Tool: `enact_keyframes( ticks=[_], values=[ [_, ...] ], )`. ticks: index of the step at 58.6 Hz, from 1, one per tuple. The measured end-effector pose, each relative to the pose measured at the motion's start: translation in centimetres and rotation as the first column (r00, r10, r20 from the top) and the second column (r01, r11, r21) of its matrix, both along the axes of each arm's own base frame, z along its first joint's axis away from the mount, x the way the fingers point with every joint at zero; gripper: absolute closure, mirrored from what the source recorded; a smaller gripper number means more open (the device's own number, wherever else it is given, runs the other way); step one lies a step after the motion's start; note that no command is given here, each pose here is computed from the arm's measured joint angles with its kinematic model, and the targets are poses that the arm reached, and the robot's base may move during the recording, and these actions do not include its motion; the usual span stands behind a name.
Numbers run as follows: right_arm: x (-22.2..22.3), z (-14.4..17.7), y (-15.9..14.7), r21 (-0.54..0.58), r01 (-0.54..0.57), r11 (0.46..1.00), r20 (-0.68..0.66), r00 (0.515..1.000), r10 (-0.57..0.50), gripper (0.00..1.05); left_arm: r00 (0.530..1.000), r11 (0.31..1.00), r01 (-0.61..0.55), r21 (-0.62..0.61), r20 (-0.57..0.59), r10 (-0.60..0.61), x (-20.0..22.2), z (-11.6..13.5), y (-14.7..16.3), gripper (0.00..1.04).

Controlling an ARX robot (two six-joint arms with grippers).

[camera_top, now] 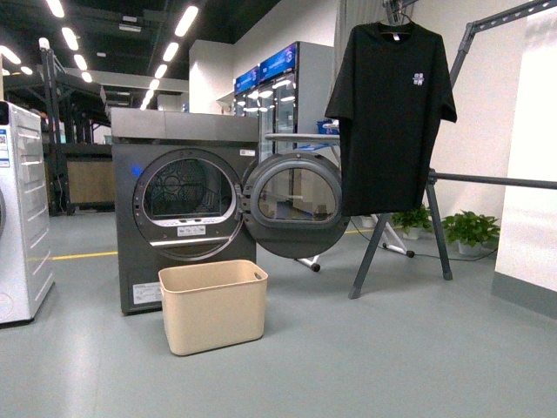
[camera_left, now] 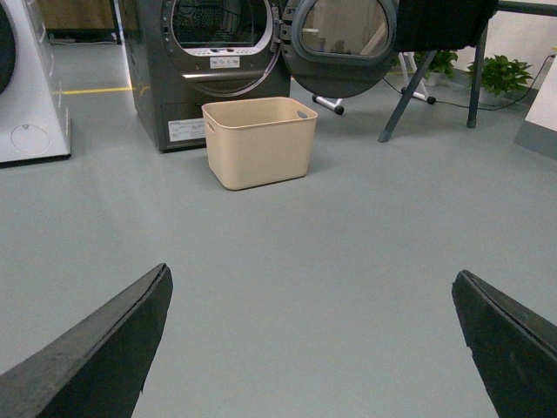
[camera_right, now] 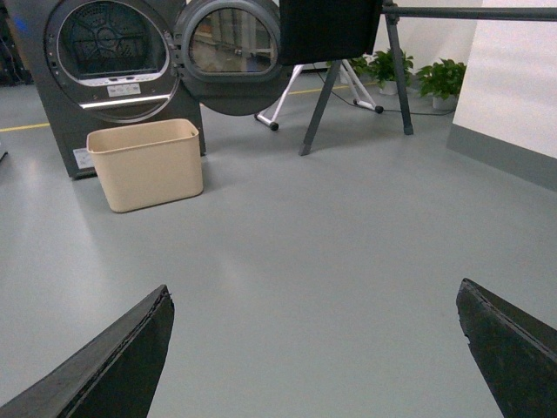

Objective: Move hamper under clothes hanger

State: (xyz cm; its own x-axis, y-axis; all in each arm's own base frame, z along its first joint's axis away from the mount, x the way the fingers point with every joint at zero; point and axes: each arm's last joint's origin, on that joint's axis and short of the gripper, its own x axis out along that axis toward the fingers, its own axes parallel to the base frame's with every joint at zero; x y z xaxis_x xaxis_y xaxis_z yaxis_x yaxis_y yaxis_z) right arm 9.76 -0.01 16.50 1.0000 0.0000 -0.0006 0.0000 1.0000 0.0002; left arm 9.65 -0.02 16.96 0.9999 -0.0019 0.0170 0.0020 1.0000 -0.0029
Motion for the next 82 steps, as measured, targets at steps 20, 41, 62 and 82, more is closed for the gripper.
enact_keyframes(
  ticks=[20, 41, 62, 82],
  values=[
    [0.0, 0.0, 0.0, 0.0, 0.0, 1.0, 0.0, 1.0, 0.0, 0.08, 1.0, 1.0, 0.0, 0.0, 0.0, 0.0, 0.0, 0.0, 0.0, 0.07],
    [0.0, 0.0, 0.01, 0.0, -0.002, 1.0, 0.0, 1.0, 0.002, 0.08, 1.0, 1.0, 0.0, 0.0, 0.0, 0.0, 0.0, 0.0, 0.0, 0.07],
    [0.0, 0.0, 0.0, 0.0, 0.0, 1.0, 0.0, 1.0, 0.0, 0.08, 1.0, 1.0, 0.0, 0.0, 0.0, 0.0, 0.0, 0.0, 0.0, 0.07],
    [0.0, 0.0, 0.0, 0.0, 0.001, 1.0, 0.0, 1.0, -0.001, 0.08, 1.0, 1.0, 0.0, 0.0, 0.0, 0.0, 0.0, 0.0, 0.0, 0.07]
  ],
)
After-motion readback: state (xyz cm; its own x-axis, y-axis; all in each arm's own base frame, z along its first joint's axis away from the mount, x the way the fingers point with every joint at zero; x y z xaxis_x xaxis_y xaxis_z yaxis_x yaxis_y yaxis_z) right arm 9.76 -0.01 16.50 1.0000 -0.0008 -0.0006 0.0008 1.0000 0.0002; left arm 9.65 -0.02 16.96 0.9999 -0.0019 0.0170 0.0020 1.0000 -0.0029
